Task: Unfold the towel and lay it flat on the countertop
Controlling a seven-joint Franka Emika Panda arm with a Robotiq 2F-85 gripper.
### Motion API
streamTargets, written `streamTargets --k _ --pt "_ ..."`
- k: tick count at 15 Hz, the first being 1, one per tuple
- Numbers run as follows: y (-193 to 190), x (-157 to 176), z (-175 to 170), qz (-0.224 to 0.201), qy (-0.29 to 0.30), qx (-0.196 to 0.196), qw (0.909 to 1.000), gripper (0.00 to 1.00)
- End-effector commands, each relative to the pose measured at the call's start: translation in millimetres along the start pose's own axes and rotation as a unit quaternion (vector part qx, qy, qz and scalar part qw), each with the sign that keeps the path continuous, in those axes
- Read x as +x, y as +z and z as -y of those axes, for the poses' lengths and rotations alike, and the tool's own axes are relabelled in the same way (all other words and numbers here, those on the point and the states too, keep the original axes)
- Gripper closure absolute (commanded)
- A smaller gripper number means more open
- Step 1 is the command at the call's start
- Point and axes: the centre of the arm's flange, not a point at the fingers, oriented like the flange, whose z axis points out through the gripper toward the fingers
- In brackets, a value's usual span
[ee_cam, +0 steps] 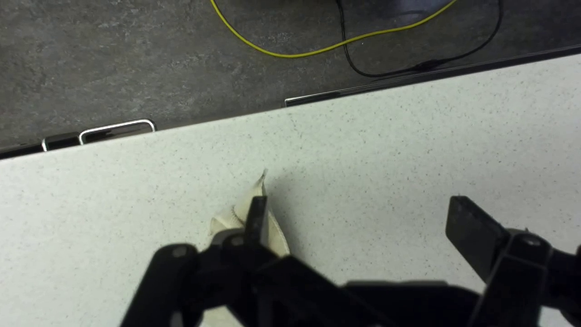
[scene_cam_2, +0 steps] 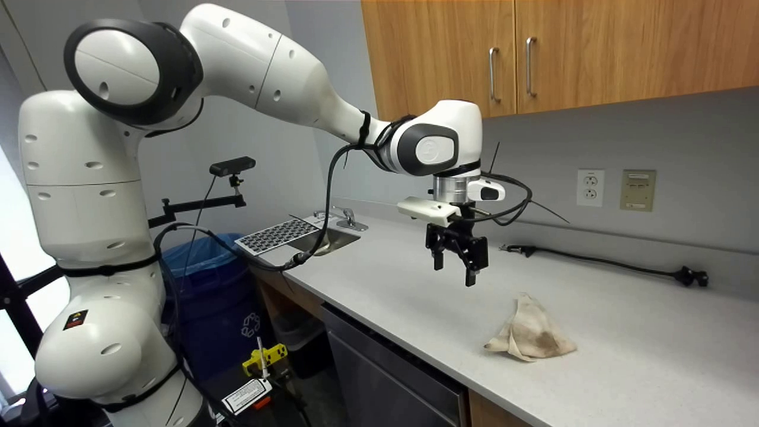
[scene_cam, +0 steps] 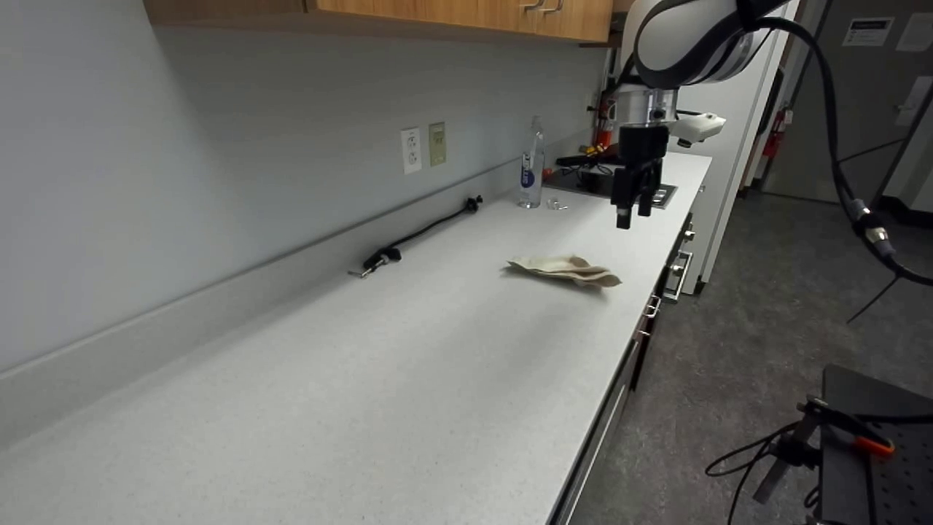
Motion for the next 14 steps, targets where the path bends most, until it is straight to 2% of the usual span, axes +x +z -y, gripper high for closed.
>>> streamTargets --k 1,3,7,14 --pt "14 16 -3 -0.033 -0.024 -0.011 0.9991 0.00" --pt "21 24 -6 -0.051 -0.026 -0.030 0.9979 0.00" --pt "26 20 -2 -0.033 -0.022 -0.020 0.9990 0.00" --pt "25 22 -3 -0.034 -0.023 -0.021 0.9989 0.00"
